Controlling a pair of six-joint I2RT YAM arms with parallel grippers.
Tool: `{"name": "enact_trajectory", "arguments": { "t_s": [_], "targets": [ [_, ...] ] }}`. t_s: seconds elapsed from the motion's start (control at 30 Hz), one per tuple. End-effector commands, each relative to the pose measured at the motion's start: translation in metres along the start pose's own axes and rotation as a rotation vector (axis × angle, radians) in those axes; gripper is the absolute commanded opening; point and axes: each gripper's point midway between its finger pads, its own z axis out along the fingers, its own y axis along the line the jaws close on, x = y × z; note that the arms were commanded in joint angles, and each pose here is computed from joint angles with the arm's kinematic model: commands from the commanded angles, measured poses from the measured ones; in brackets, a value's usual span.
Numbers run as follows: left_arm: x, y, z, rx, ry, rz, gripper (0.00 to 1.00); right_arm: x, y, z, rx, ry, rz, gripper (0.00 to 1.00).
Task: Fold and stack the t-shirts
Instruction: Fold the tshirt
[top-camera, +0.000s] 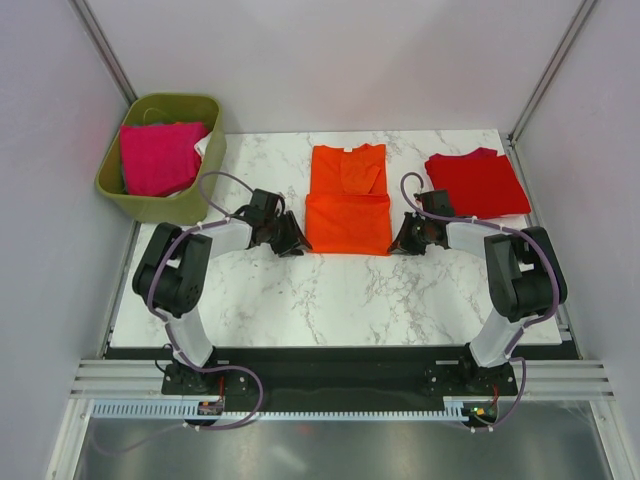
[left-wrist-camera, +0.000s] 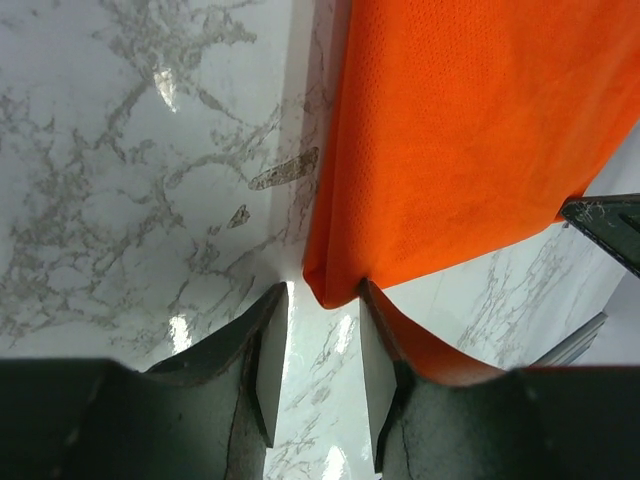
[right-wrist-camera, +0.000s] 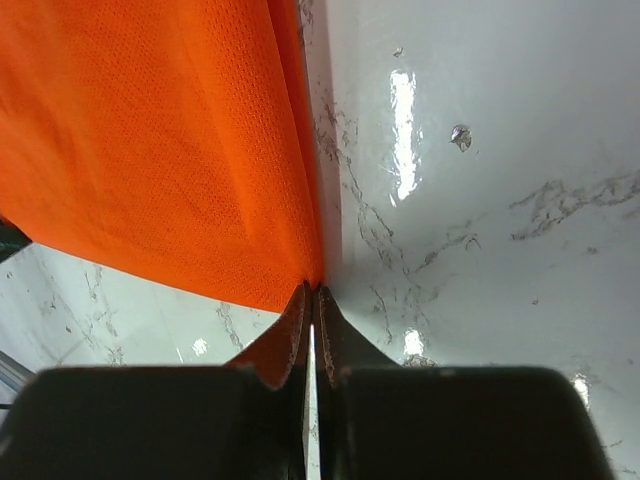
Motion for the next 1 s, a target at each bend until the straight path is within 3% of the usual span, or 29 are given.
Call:
{"name": "enact_trajectory", "arguments": {
  "t_s": [0.0,0.13,0.33,0.6,0.97],
  "targets": [
    [-0.008,-0.001,0.011,-0.003,-0.026,0.01,0.42,-0.001,-0.001,0.002,0.008,-0.012,-0.026,0.04],
    [-0.007,0.002,0.019,-0.009,-0.027,-0.007,0.33,0.0,-0.002,0.002,0.01,-0.011,-0.024,0.03],
    [0.006,0.003,0.026,-0.003,-0.024,-0.028,0.02,-0.001,0.004,-0.003,-0.012,-0.018,-0.026,0.0],
    [0.018,-0.001,-0.009,0.014,-0.043,0.023,0.02,0.003,0.021,-0.038,-0.059,-0.047,-0.066,0.0],
    [0.058,-0.025,-0.091,0.137,-0.046,0.108,0.02,0.046,0.037,-0.111,-0.145,-0.074,-0.135,0.0]
  ]
}}
